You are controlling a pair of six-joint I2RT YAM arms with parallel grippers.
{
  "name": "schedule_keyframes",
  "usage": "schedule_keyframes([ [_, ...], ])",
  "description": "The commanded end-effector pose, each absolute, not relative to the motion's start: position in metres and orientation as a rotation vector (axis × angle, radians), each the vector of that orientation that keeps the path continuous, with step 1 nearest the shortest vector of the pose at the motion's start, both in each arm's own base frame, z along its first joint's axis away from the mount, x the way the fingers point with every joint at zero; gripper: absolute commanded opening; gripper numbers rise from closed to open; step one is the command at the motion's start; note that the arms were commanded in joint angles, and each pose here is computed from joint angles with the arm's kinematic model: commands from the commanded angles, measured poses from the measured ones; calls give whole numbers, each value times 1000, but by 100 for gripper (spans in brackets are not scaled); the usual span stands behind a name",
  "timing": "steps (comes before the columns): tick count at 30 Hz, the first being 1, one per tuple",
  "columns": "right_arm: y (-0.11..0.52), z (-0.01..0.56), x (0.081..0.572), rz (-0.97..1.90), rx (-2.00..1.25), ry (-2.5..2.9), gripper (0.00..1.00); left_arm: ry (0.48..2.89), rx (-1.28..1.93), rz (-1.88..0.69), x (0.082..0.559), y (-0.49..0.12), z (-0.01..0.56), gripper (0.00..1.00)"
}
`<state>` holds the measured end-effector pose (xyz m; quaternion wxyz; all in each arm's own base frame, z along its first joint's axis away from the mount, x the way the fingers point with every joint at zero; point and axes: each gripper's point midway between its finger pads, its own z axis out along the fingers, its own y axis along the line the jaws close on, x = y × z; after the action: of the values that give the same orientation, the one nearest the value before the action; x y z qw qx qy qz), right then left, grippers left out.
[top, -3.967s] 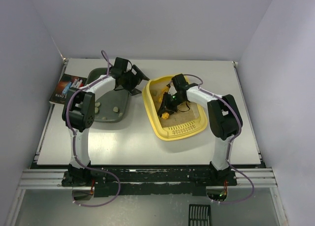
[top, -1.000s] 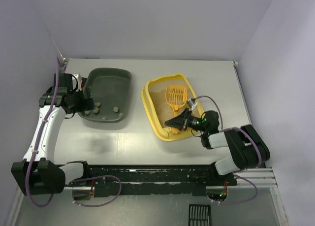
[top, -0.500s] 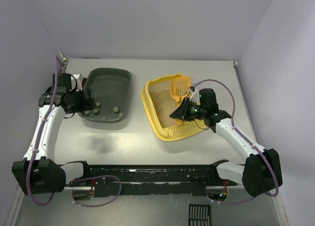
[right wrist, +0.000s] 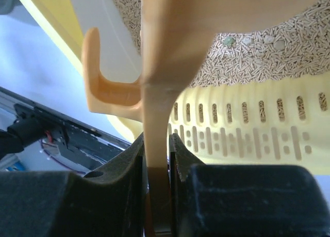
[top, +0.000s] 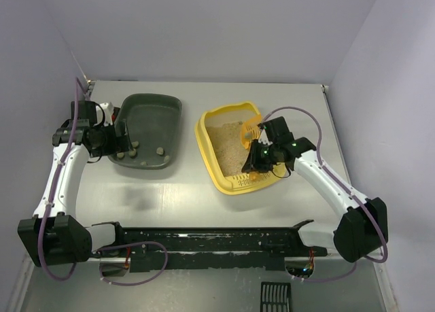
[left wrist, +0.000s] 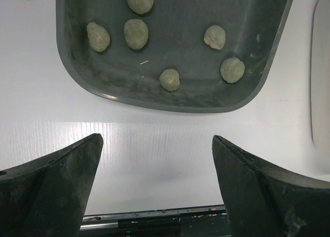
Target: Clean the litter box
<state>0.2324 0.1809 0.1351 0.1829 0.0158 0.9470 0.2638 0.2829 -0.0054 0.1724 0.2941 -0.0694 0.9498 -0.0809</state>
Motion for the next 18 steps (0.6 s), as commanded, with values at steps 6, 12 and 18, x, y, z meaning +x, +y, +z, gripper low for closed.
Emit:
schedule_keyframes([
  [6, 194, 132, 210, 651, -238, 2774, 0, 2511, -161, -252, 286, -7, 174, 99],
  [12, 241, 152, 189, 1199, -339, 2559, 0, 2488, -161, -244, 285, -6, 180, 99],
  [18, 261, 198, 171, 1737, -315, 2102, 0, 2486, -163, -246, 285, -6, 181, 99],
])
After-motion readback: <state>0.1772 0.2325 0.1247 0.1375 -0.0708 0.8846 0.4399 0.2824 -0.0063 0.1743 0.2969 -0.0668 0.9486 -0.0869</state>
